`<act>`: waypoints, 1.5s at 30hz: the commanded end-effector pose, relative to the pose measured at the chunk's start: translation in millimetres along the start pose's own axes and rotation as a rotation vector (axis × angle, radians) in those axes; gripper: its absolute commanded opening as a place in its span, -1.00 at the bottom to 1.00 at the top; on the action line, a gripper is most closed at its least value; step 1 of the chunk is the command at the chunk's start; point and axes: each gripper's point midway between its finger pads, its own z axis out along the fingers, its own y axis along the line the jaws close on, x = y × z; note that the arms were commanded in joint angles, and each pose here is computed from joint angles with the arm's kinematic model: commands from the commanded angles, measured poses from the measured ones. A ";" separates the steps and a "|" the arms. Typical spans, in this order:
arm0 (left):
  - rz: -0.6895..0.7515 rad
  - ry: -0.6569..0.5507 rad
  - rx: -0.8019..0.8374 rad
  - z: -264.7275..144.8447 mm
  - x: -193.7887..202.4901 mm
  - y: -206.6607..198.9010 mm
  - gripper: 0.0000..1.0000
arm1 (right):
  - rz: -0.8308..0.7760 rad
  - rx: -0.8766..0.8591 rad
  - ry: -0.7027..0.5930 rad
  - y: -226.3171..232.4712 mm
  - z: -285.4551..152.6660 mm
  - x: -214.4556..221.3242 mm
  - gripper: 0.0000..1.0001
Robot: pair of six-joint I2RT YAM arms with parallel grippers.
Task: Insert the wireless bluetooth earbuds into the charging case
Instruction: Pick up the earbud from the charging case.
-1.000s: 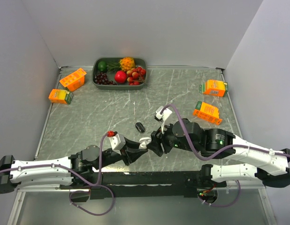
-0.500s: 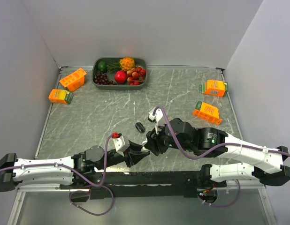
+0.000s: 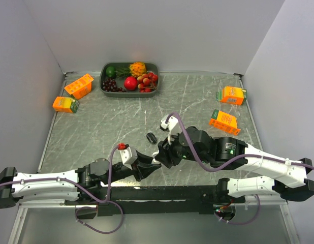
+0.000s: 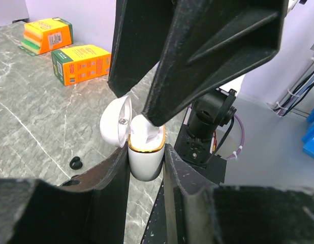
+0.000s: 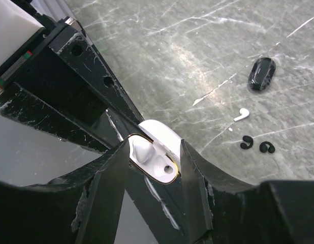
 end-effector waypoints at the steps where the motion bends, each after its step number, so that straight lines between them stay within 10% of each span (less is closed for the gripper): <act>1: -0.030 -0.083 -0.014 -1.8 -21.8 0.2 -0.98 | 0.033 -0.065 -0.052 14.9 -13.4 -19.1 0.05; 10: -0.027 -0.084 -0.052 -4.8 -19.3 7.7 -0.98 | 0.048 -0.089 -0.040 20.3 -13.2 -18.2 -0.24; 18: -0.029 -0.077 -0.070 -5.9 -17.2 11.3 -0.98 | 0.057 -0.089 -0.048 21.1 -13.4 -20.9 0.00; 45: 0.003 -0.090 0.005 -6.0 -19.5 -1.4 -0.98 | 0.045 -0.011 0.017 8.7 8.5 -13.9 -0.14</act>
